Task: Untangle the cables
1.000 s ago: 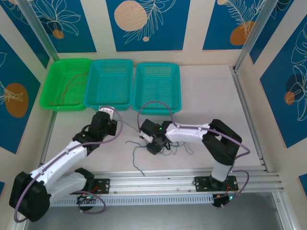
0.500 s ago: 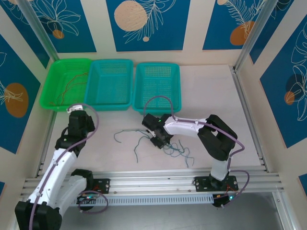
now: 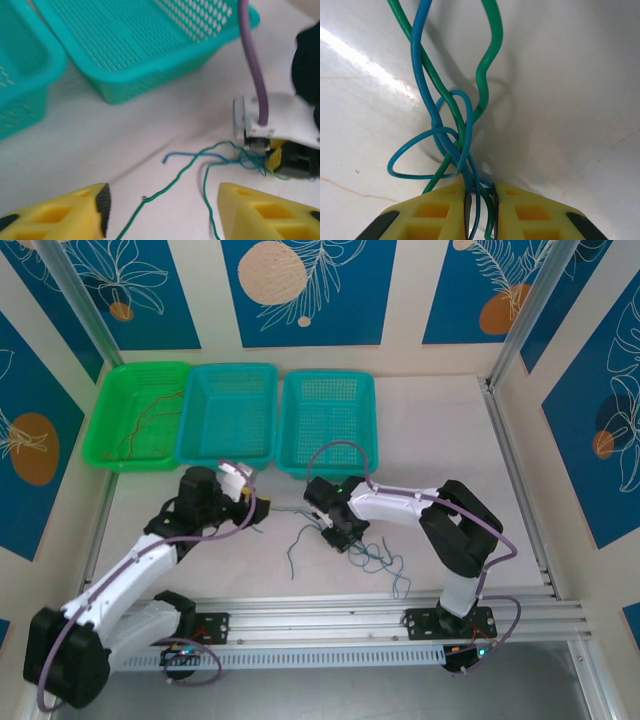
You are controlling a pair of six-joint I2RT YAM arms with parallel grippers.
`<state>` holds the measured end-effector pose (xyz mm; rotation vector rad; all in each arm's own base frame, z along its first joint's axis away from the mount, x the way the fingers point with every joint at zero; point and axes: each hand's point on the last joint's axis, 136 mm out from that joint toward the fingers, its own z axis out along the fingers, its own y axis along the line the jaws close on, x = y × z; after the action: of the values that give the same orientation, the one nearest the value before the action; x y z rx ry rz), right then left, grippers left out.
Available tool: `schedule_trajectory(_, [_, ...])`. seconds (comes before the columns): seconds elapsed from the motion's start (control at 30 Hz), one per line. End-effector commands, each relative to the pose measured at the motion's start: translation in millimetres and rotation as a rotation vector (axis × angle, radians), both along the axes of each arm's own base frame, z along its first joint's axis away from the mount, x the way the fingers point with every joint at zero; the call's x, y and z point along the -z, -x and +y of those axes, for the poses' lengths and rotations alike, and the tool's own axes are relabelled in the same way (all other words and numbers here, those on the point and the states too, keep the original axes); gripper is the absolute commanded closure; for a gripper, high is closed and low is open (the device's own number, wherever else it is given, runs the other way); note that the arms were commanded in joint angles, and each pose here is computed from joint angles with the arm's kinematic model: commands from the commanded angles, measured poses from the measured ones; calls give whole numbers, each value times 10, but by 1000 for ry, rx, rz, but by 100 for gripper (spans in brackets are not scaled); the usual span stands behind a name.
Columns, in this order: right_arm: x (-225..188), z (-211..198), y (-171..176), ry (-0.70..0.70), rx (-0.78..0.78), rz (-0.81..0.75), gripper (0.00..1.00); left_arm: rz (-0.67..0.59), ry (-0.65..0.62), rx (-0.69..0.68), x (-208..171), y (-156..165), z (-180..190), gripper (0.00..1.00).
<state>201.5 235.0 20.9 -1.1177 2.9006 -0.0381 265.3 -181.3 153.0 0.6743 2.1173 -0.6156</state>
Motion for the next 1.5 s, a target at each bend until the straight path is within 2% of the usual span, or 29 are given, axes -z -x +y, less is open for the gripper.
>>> schedule_trajectory(0.0, [-83, 17, 78, -46, -30, 27, 79, -18, -99, 125, 181, 8, -131, 35])
schedule_trajectory(0.07, [-94, 14, 92, -53, -34, 31, 79, -22, -112, 162, 291, -6, -219, 30])
schedule_trajectory(0.17, [-114, 18, 106, -64, -35, 36, 79, -31, -146, 210, 321, -60, -293, 27])
schedule_trajectory(0.33, [-151, -11, 93, -52, -48, 27, 79, 40, -177, 412, 431, 187, -439, 25])
schedule_trajectory(0.47, [-178, -22, 62, -62, -53, 18, 79, 93, -278, 518, 612, 336, -445, 29])
schedule_trajectory(0.57, [-202, -34, 46, -60, -57, 11, 79, 119, -322, 546, 748, 364, -427, 36])
schedule_trajectory(0.67, [-213, -69, 34, -57, -54, 3, 79, 133, -362, 546, 890, 353, -403, 57])
schedule_trajectory(0.77, [-192, -133, 38, -37, -46, 2, 78, 119, -379, 544, 887, 338, -420, 89])
schedule_trajectory(0.8, [-184, -160, 35, -25, -41, 0, 77, 100, -379, 528, 852, 316, -414, 100])
schedule_trajectory(0.9, [-134, -253, 53, 29, -17, 16, 73, 1, -383, 413, 662, 173, -338, 100])
schedule_trajectory(1.07, [-49, -321, 121, 71, -10, 76, 72, -160, -450, 42, 267, -114, 155, 100])
schedule_trajectory(1.3, [75, -281, 232, 79, -16, 193, 74, -152, -412, -267, -30, -141, 719, 100])
schedule_trajectory(1.4, [73, -287, 237, 80, -22, 197, 75, -151, -373, -332, -152, -140, 832, 100])
schedule_trajectory(1.47, [59, -281, 236, 71, -27, 195, 76, -190, -314, -286, -301, -103, 740, 100])
